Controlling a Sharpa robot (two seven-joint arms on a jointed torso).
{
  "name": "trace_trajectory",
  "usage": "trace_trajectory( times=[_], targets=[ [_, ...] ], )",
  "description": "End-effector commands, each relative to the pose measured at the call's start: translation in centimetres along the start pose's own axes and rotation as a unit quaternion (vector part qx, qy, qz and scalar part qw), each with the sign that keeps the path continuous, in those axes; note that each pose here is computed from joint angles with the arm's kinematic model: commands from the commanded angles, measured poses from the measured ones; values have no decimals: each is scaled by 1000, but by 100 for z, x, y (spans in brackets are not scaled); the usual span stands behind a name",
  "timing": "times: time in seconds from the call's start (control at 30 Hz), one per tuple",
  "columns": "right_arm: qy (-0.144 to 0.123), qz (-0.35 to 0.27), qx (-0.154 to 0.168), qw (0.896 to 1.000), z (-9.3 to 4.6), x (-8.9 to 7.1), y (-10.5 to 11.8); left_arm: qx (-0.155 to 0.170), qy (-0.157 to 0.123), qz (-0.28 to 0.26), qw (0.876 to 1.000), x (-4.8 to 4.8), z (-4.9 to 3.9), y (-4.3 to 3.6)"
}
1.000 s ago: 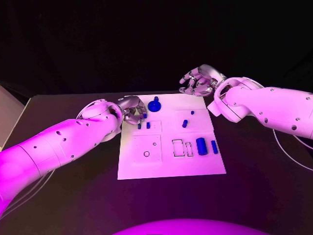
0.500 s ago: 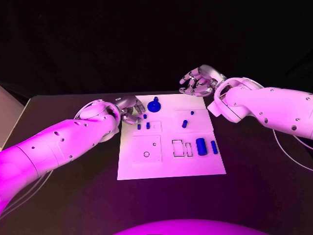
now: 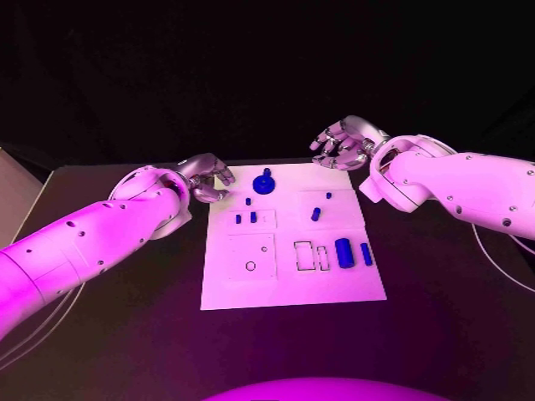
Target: Assemble the parts on the task board
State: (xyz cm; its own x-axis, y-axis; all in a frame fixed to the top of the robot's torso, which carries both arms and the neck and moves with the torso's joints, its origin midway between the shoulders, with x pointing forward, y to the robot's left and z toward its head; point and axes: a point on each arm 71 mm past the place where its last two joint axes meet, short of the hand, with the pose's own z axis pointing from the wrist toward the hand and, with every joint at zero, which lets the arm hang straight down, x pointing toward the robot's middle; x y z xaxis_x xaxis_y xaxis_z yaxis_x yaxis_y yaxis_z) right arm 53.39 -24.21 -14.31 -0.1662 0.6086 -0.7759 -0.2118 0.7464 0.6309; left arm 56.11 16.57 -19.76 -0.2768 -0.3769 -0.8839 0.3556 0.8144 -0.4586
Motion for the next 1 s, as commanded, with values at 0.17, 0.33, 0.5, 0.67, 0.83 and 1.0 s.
trace_trajectory(
  times=[0.17,0.33,0.5,0.67,0.83,1.0],
  targets=[
    [33,-120,-39,991,-45,27,-30,24,-52,-220,974,-295,-142,102],
    [37,-193,-53,979,-94,92,-105,31,-64,-304,950,-375,-322,216],
    [39,-266,-55,962,-149,203,-200,47,-55,-416,906,-331,-567,284],
    [39,-305,-51,950,-184,280,-272,70,-40,-493,866,-264,-774,259],
    [44,-322,-47,945,-204,354,-333,82,-33,-535,840,-224,-940,250],
    [49,-332,-43,941,-206,404,-367,87,-37,-552,829,-222,-1024,255]
  ],
)
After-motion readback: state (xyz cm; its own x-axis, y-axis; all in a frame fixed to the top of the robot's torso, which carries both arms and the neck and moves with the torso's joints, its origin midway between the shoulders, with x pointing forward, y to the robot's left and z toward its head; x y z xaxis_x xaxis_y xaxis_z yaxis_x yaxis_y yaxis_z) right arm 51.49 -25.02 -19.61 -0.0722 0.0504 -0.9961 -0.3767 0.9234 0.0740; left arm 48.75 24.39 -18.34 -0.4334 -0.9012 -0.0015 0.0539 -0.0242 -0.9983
